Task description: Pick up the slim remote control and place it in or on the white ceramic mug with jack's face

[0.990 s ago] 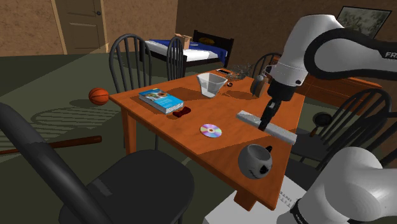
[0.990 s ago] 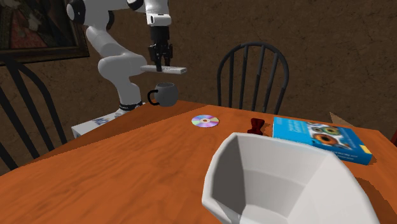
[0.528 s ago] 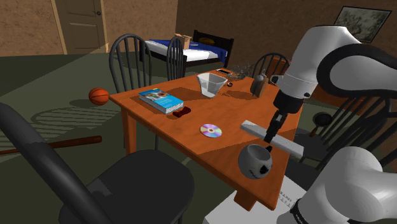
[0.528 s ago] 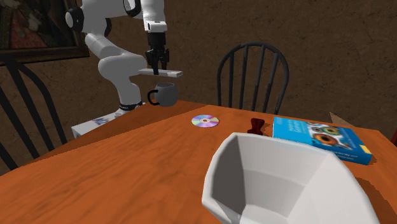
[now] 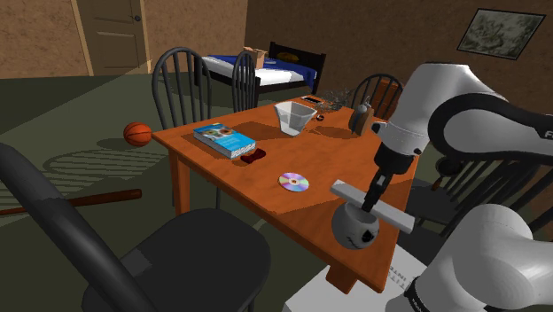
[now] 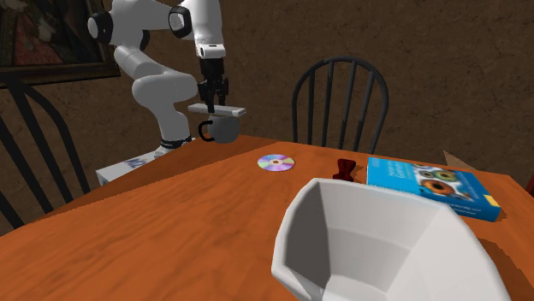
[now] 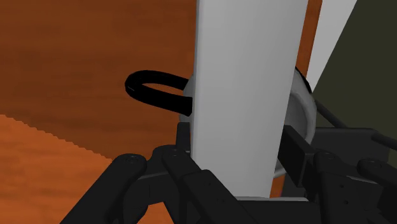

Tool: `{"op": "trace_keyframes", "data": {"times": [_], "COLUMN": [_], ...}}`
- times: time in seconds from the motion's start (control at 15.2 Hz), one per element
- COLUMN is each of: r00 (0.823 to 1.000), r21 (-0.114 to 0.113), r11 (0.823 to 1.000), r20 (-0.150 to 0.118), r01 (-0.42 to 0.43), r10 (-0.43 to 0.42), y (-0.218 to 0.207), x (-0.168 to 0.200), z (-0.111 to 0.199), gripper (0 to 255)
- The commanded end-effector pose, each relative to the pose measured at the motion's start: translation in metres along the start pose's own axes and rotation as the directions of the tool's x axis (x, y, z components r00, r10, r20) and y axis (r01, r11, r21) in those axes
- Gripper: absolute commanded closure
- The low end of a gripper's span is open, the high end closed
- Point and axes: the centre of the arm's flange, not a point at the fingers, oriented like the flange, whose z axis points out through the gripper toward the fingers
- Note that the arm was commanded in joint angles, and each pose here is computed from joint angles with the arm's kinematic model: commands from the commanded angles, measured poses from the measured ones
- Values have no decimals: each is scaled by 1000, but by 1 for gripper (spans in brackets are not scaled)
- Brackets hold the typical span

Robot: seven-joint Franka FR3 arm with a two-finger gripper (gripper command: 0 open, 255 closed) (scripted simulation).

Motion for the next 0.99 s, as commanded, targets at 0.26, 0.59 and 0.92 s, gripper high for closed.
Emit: {"op": "trace_keyframes", "data": {"times": [0.26,0.59,0.92], "r00": [1000,1000,1000], "r21": [0,0,0], "r11": [1000,1000,1000], "r20": [-1,-1,-1], "r01": [0,0,0], "r10": [0,0,0], "y": [0,0,0], "x": [0,0,0], "z": [11,12,11], "gripper": [255,0,0]}}
